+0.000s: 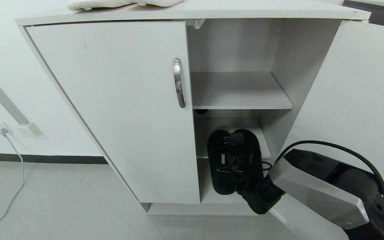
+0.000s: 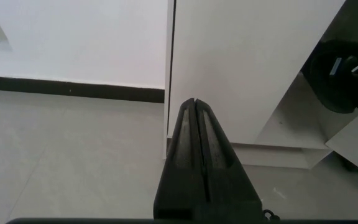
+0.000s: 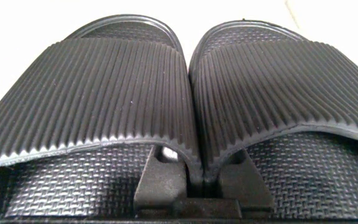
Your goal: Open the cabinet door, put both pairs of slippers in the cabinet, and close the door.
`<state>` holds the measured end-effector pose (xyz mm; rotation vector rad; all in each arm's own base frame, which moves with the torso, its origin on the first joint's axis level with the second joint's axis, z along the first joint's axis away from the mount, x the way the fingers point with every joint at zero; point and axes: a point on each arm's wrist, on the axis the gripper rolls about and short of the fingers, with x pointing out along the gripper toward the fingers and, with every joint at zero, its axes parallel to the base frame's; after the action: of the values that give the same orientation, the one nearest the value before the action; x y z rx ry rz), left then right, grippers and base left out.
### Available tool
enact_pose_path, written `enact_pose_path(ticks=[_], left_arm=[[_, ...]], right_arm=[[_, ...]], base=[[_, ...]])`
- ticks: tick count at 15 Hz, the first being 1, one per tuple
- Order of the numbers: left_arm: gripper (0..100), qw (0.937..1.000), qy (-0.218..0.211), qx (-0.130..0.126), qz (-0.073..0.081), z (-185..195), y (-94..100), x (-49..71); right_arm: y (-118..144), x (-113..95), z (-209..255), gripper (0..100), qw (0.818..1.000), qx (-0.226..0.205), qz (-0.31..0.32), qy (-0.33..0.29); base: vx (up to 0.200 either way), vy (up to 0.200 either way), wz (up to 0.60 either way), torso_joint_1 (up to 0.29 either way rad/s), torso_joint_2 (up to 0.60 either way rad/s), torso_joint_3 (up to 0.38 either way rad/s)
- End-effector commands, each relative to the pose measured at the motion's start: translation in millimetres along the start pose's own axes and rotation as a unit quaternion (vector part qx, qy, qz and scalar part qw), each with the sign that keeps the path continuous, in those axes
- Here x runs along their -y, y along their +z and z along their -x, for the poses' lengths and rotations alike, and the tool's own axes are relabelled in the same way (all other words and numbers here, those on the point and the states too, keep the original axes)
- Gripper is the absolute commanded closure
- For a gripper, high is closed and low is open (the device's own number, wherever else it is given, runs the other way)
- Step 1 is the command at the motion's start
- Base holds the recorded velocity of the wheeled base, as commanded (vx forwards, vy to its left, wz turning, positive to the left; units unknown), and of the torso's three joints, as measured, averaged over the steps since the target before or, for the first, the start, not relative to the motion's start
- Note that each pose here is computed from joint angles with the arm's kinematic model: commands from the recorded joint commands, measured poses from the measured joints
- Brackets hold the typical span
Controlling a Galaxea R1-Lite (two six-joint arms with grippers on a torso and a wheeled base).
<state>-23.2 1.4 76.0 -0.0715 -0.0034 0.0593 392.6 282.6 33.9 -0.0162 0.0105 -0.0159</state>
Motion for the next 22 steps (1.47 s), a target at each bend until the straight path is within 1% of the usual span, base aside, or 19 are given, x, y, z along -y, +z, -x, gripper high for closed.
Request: enact_pose_path(ticks=[1, 4, 7, 8, 10, 14, 16, 17, 22], left_arm=[[100, 1.0000, 0.000, -0.001, 0.000, 0, 0.0, 0.0], [100, 1.0000, 0.002, -0.001, 0.002, 0, 0.0, 0.0], [100, 1.0000, 0.002, -0.001, 0.002, 0, 0.0, 0.0], [100, 1.0000, 0.003, 0.000, 0.002, 0, 0.0, 0.0], [100, 1.0000, 0.003, 0.000, 0.002, 0, 0.0, 0.0], [100, 1.0000, 0.003, 0.000, 0.002, 0, 0.0, 0.0], [100, 1.0000, 0.003, 0.000, 0.002, 0, 0.0, -0.1], [100, 1.0000, 0.003, 0.000, 0.002, 0, 0.0, -0.1], [100, 1.0000, 0.003, 0.000, 0.002, 0, 0.0, -0.1]], right_arm=[[0, -4, -19, 100, 1.000, 0.005, -0.004, -0.005], [10, 0, -44, 100, 1.000, 0.006, -0.005, -0.022], [15, 1, -51, 100, 1.000, -0.002, -0.001, -0.009], [21, 4, -62, 100, 1.000, 0.004, -0.006, -0.010], [26, 6, -72, 100, 1.000, 0.010, -0.010, -0.016], [37, 6, -86, 100, 1.000, 0.013, -0.014, -0.017], [24, 10, -90, 100, 1.000, -0.012, 0.002, -0.020], [22, 10, -91, 100, 1.000, -0.016, 0.005, -0.020], [24, 17, -94, 100, 1.000, -0.012, 0.001, -0.018]], base=[[0.000, 0.000, 0.00, 0.000, 0.00, 0.000], [0.000, 0.000, 0.00, 0.000, 0.00, 0.000], [0.000, 0.000, 0.00, 0.000, 0.00, 0.000], [0.000, 0.000, 0.00, 0.000, 0.00, 0.000], [0.000, 0.000, 0.00, 0.000, 0.00, 0.000], [0.000, 0.000, 0.00, 0.000, 0.00, 0.000], [0.000, 0.000, 0.00, 0.000, 0.00, 0.000], [0.000, 0.000, 0.00, 0.000, 0.00, 0.000], [0.000, 0.000, 0.00, 0.000, 0.00, 0.000]])
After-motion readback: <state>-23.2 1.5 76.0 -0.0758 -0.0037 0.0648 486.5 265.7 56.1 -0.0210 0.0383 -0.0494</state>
